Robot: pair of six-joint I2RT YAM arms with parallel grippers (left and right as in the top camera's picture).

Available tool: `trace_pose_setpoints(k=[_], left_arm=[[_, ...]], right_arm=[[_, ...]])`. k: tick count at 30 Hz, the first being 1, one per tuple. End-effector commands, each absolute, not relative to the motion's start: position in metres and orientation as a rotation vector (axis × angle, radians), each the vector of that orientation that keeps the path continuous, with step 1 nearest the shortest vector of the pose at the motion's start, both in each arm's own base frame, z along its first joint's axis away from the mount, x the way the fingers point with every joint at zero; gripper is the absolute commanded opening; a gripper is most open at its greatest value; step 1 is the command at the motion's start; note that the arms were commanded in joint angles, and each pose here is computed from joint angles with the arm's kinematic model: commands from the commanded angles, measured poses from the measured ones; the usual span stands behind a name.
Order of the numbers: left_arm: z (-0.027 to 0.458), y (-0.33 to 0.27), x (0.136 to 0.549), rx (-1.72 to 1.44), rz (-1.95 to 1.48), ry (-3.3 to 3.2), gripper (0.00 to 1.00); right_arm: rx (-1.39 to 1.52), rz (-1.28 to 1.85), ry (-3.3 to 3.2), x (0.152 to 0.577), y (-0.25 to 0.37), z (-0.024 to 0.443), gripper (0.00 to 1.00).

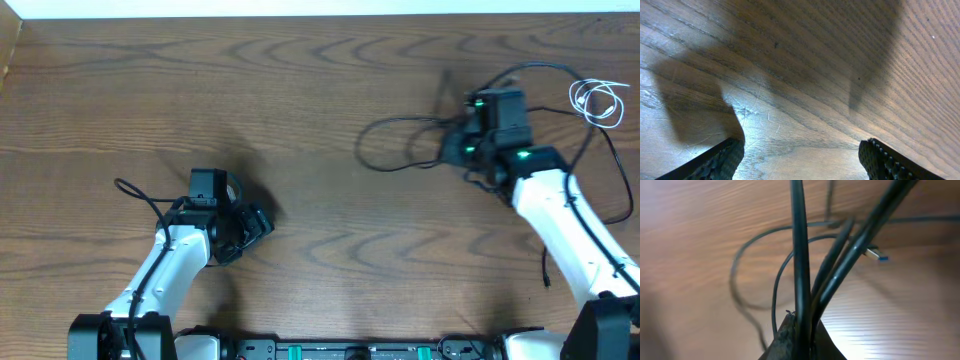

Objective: Untangle cables

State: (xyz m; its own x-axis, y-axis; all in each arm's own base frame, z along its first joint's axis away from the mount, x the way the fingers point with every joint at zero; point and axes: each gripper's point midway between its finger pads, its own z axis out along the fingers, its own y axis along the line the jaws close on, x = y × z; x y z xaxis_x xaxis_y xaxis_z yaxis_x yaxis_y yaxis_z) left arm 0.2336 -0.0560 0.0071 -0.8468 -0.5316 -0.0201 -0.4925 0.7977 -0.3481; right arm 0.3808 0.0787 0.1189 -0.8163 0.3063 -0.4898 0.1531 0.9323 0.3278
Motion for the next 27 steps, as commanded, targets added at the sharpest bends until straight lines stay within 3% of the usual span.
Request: trace_pose_setpoints(k=[1,4,5,6,8,20,21,22,27], left_arm=[[-0.004,-0.045,0.224,-0.860,-0.408,2.894,0.80],[-0.004,-0.045,0.224,-0.859,-0.408,2.894,0.80],[-0.004,-0.045,0.224,-0.859,-0.408,2.894,0.80],[-0.004,-0.045,0.224,-0.859,-0.407,2.894,0.81],[-0.004,-0.045,0.224,-0.860,-0.403,2.894,0.80],[-0.004,-0.045,0.225,-0.858,-0.402,2.893,0.81],[-0.004,-0.045,0.225,-0.857,-0.403,2.890,0.86],[-0.004,-0.045,0.227,-0.855,-0.405,2.886,0.98],[-0.003,-0.045,0.232,-0.844,-0.415,2.864,0.98]], right_arm=[[0.411,0.159,2.480,0.388,0.029,0.127,0.01],[0.462,0.141,2.476,0.387,0.013,0.126,0.04],[0.476,0.136,2.472,0.387,0.008,0.126,0.12],[0.496,0.129,2.468,0.387,0.002,0.126,0.33],[0.512,0.124,2.469,0.387,-0.003,0.126,0.99],[0.538,0.099,2.551,0.369,-0.006,0.114,0.99],[0.537,0.102,2.553,0.368,-0.005,0.114,0.99],[0.534,0.102,2.553,0.368,-0.005,0.114,0.99],[0.530,0.102,2.553,0.369,-0.004,0.114,0.99]])
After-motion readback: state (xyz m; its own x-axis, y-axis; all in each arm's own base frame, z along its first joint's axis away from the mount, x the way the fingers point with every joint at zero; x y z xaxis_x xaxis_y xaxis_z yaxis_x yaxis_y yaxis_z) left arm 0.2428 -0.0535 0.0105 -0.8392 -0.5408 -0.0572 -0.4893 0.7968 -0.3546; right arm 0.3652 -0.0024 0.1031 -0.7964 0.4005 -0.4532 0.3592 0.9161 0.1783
